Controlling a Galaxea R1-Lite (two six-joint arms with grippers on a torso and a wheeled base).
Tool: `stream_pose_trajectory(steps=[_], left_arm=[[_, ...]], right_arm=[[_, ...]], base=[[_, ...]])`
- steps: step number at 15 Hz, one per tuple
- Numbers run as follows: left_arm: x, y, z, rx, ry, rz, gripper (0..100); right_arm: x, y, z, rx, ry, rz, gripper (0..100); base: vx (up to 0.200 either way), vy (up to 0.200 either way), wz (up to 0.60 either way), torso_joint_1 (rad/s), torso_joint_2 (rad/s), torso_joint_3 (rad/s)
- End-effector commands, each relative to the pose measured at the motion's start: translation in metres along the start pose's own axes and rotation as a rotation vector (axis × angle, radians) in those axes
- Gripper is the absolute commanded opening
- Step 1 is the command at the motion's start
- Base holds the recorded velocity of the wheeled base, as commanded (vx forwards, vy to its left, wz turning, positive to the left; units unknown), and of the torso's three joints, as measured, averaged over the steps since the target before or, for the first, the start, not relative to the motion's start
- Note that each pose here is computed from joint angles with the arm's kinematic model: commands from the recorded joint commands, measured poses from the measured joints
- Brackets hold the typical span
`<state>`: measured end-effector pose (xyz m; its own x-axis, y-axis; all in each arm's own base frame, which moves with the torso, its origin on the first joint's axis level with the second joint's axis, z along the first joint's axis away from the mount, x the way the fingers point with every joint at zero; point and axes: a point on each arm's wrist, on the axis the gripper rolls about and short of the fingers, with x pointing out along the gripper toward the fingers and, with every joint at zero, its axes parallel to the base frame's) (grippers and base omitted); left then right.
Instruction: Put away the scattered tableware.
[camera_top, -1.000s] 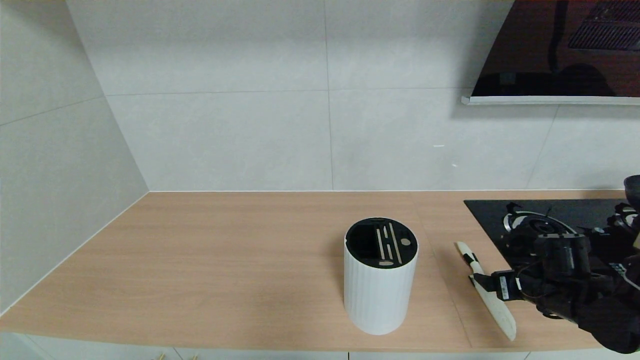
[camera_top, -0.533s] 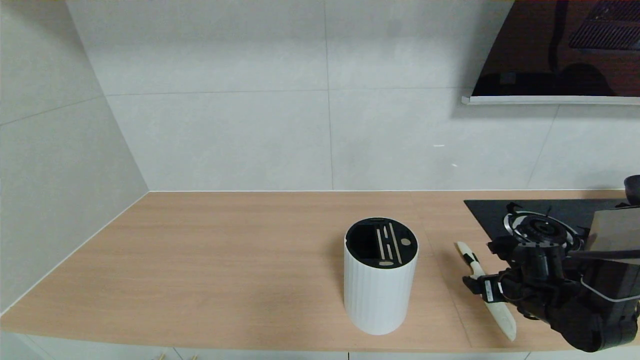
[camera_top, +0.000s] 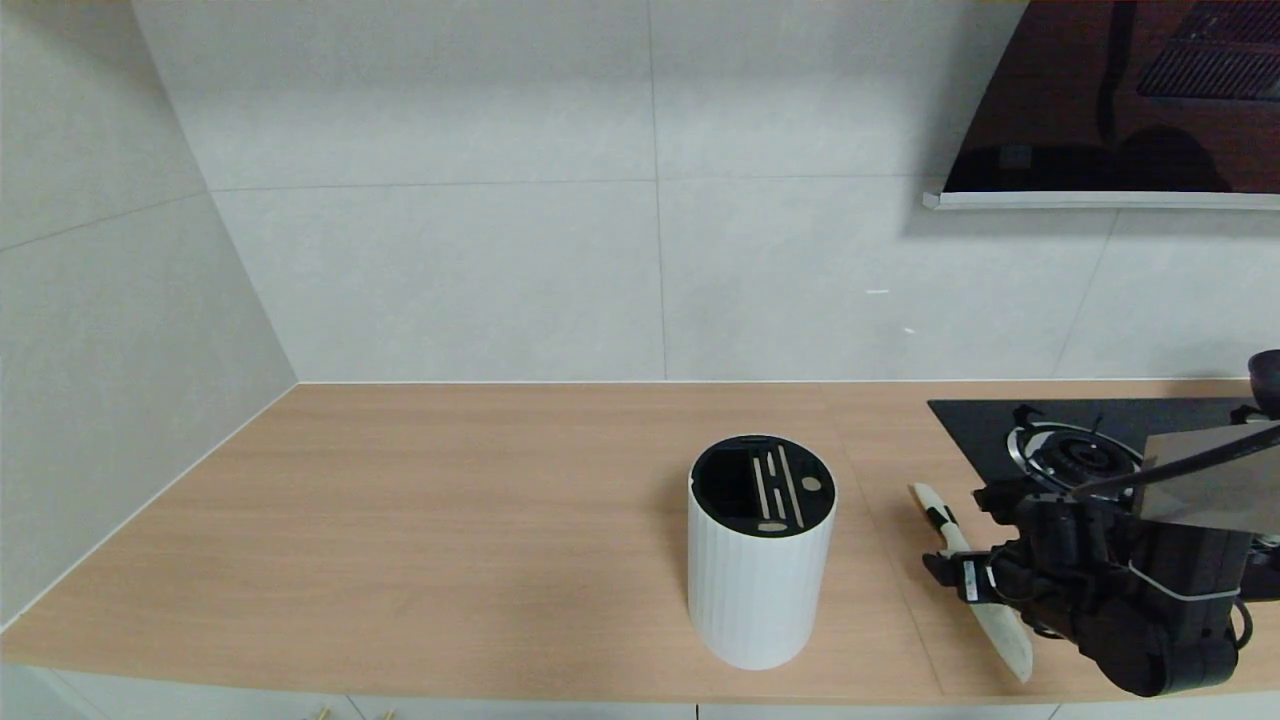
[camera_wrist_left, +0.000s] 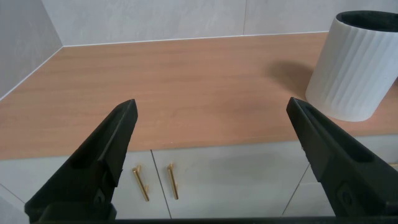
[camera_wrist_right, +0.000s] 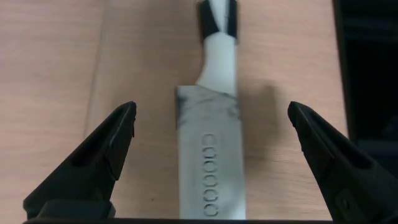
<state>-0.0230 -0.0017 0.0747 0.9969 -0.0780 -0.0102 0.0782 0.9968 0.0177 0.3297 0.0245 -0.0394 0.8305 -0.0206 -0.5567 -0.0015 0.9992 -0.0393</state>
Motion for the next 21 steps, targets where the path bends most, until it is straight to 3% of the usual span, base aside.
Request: stream_pose_trajectory(steps=[1, 19, 20, 21], left_arm=[[0.000, 0.000, 0.000, 0.000, 0.001, 0.000, 100], [0.000, 0.000, 0.000, 0.000, 0.001, 0.000, 100], [0.000, 0.000, 0.000, 0.000, 0.001, 0.000, 100], [0.000, 0.000, 0.000, 0.000, 0.001, 0.000, 100]], right_arm=[[0.002, 0.000, 0.000, 0.001, -0.001, 0.009, 100], [0.020, -0.004, -0.010, 0.009, 0.015, -0.007, 100], [0.020, -0.004, -0.011, 0.009, 0.017, -0.009, 0], [0.020, -0.004, -0.011, 0.008, 0.018, -0.009, 0]], base=[[0.000, 0.000, 0.00, 0.000, 0.00, 0.000], [0.000, 0.000, 0.00, 0.000, 0.00, 0.000], [0.000, 0.000, 0.00, 0.000, 0.00, 0.000], [0.000, 0.000, 0.00, 0.000, 0.00, 0.000]])
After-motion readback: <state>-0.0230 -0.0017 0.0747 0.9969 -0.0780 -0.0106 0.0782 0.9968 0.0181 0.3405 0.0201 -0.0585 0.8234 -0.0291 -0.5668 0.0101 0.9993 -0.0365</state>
